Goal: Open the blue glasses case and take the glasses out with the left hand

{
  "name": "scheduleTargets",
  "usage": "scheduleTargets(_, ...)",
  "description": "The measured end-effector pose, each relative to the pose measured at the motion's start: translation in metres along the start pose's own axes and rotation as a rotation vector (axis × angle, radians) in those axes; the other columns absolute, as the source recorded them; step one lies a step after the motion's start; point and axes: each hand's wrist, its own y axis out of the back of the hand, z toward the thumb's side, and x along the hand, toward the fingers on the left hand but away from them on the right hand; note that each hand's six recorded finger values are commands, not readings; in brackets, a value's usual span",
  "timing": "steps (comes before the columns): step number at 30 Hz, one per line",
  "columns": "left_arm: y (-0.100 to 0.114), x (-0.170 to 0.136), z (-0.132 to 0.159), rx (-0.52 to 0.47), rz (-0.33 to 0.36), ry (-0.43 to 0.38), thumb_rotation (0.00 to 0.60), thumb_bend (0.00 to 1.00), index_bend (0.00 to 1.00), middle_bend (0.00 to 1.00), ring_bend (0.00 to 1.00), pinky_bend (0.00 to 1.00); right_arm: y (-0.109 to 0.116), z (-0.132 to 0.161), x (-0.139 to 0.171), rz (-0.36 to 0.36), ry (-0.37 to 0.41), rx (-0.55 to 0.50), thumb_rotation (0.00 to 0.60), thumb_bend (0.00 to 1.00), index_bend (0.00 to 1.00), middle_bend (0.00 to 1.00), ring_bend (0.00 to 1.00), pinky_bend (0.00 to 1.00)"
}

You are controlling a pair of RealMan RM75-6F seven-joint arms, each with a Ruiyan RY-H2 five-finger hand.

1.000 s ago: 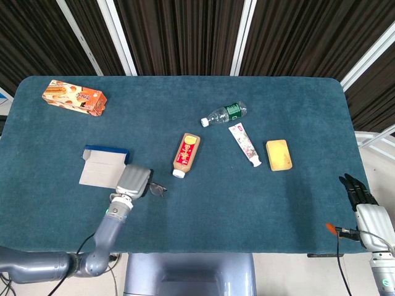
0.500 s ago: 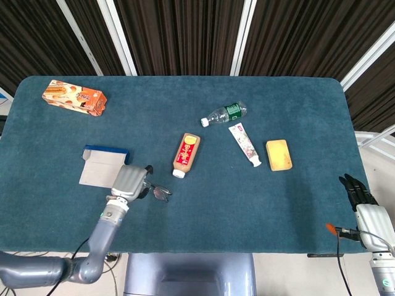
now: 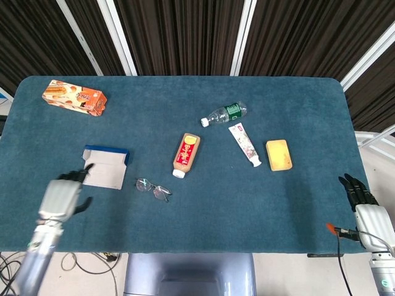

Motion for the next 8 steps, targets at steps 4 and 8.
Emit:
scheduleTargets(4, 0.008, -0.036, -0.039, 0.046, 0.048, 0.047, 0.600, 0.14, 0.00, 0.00, 0.00, 0.01, 0.001, 0.002, 0.001, -0.017, 0.017, 0.023, 0.600, 0.19, 0.00, 0.00, 0.00, 0.19)
scheduleTargets(8, 0.015, -0.063, -0.068, 0.066, 0.095, 0.097, 0.600, 0.14, 0.00, 0.00, 0.00, 0.01, 0.000, 0.001, 0.001, -0.022, 0.019, 0.029, 0.600, 0.19, 0.00, 0.00, 0.00, 0.19)
